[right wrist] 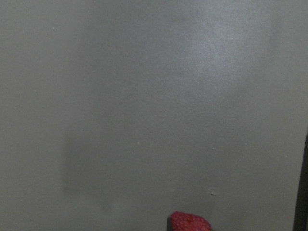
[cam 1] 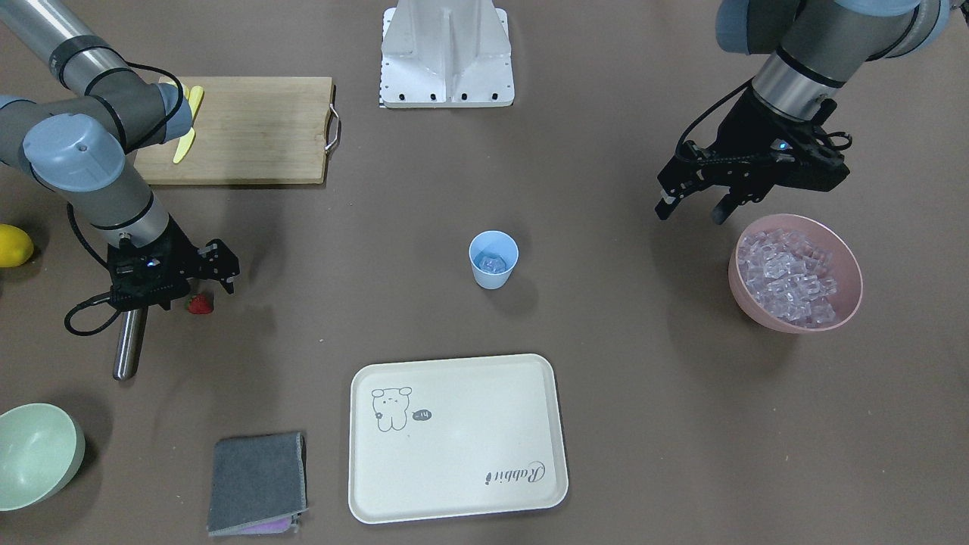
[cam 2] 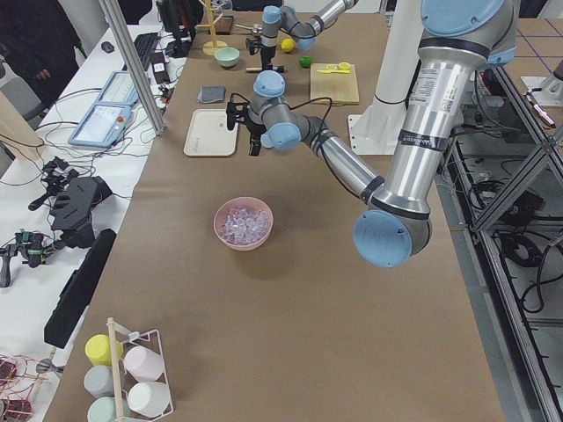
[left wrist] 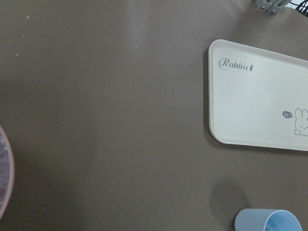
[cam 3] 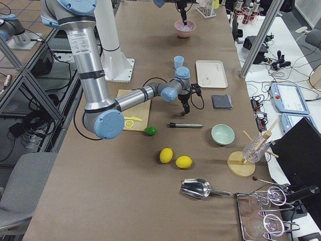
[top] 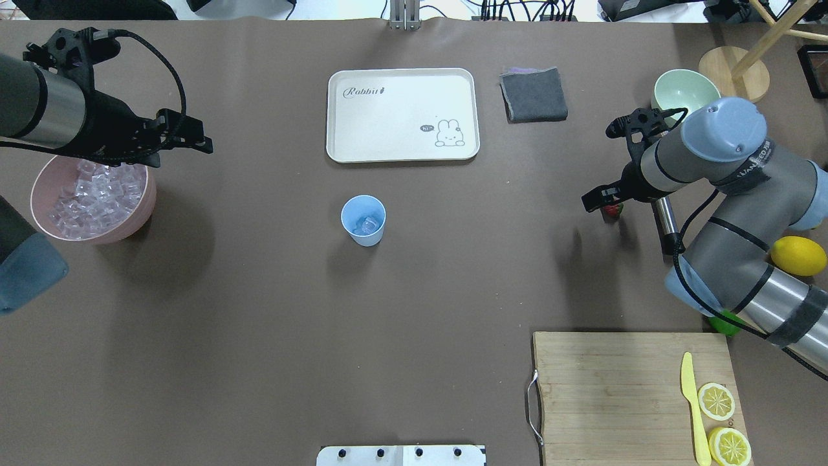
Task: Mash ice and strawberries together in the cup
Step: 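Lower the right gripper onto the red strawberry and grasp it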
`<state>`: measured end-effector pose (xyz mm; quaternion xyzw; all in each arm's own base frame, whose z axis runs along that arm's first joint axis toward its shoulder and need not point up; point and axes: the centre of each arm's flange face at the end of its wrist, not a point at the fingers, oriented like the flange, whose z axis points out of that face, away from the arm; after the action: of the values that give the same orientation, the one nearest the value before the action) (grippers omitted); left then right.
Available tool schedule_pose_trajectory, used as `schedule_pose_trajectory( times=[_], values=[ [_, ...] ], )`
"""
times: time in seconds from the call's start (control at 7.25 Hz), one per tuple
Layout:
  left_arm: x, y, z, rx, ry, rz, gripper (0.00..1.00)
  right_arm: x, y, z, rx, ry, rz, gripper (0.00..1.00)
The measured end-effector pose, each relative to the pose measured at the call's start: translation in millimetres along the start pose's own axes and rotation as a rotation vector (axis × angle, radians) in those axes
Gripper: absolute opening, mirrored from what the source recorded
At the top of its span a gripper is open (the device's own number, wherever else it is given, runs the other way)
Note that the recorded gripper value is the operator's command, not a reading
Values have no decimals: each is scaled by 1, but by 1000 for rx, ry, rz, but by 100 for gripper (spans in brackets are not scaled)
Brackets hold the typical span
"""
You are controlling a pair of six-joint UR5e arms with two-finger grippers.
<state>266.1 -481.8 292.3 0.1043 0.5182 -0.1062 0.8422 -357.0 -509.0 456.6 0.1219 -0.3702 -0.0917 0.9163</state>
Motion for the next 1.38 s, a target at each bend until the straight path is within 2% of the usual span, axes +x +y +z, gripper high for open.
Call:
schedule_pose_trajectory(
  times=[0.28,0.41,0.55,0.69,1.1,1.38],
  values=[
    [2,0,-1,1,3,2,97,4,3,5,-8,9,8,97],
    [4,0,-1,1,4,3,97,6,3,8,-13,14,13,59],
    [4,0,0,0,4,3,97,8,2,12,-18,19,18,27],
    [4,0,1,-2,2,3,97,9,2,15,-22,23,20,0],
    [3,0,3,-4,-2,2,97,9,0,15,-21,22,15,0],
    [2,0,3,-3,-2,2,97,9,-15,-16,26,-8,16,0]
  ],
)
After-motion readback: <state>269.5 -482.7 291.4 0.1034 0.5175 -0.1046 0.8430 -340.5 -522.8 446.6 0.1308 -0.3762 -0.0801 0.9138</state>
